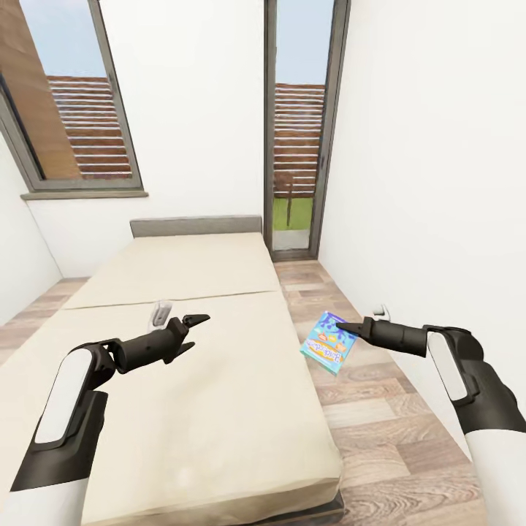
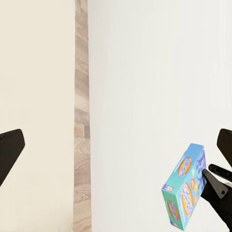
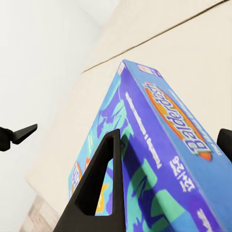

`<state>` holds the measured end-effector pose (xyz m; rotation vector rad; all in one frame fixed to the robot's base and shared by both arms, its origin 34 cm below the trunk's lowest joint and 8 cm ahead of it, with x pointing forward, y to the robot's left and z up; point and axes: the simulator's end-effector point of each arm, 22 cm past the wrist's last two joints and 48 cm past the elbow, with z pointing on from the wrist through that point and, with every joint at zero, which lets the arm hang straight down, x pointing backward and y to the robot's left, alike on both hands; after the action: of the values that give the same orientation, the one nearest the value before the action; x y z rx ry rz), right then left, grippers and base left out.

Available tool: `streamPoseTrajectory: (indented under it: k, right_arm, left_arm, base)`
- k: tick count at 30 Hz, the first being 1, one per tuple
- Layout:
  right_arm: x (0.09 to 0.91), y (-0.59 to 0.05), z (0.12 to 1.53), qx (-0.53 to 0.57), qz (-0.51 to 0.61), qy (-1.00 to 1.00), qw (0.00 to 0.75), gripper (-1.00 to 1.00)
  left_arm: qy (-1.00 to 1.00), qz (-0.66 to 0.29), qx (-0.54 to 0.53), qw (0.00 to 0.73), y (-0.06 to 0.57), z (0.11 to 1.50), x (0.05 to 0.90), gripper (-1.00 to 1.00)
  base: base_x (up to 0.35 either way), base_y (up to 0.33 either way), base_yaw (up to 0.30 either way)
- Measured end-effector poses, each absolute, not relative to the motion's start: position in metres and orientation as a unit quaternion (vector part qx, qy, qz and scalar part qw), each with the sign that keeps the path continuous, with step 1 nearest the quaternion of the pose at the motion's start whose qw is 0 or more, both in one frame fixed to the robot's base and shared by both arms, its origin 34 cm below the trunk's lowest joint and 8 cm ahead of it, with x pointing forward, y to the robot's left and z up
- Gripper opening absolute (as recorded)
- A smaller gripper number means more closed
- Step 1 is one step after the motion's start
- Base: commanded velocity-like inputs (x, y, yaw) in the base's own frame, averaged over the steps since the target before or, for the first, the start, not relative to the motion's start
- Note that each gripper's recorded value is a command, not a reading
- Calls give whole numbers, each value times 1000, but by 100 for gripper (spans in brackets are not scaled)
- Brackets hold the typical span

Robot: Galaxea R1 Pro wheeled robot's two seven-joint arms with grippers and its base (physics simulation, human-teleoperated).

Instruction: Put all the toys in the child's room - the three board games (two on the bed and one on the table), the two jigsaw puzzles on the table, and the tennis ball on the table - inside the toy box on the table in the child's room.

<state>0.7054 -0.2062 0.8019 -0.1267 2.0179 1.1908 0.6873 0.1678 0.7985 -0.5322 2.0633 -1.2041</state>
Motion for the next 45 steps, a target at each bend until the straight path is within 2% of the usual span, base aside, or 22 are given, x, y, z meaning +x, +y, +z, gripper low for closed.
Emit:
streamPoseTrajectory:
  k: [23,31,45]
  right_arm:
    - [706,-204,868,-75,456,786,410,-100]
    - [708,-204,887,-78,454,785,414,-100]
    - [711,-205,917,-78,450,785,418,-100]
  left_arm:
    - [794,-457,-211,340,175,842,697,100]
    - [787,-450,-231,354,202,861,703,100]
    - [785,-449,-233,358,207,892,706,100]
  base:
    - [0,0,8]
    - [0,0,200]
    - [0,0,272]
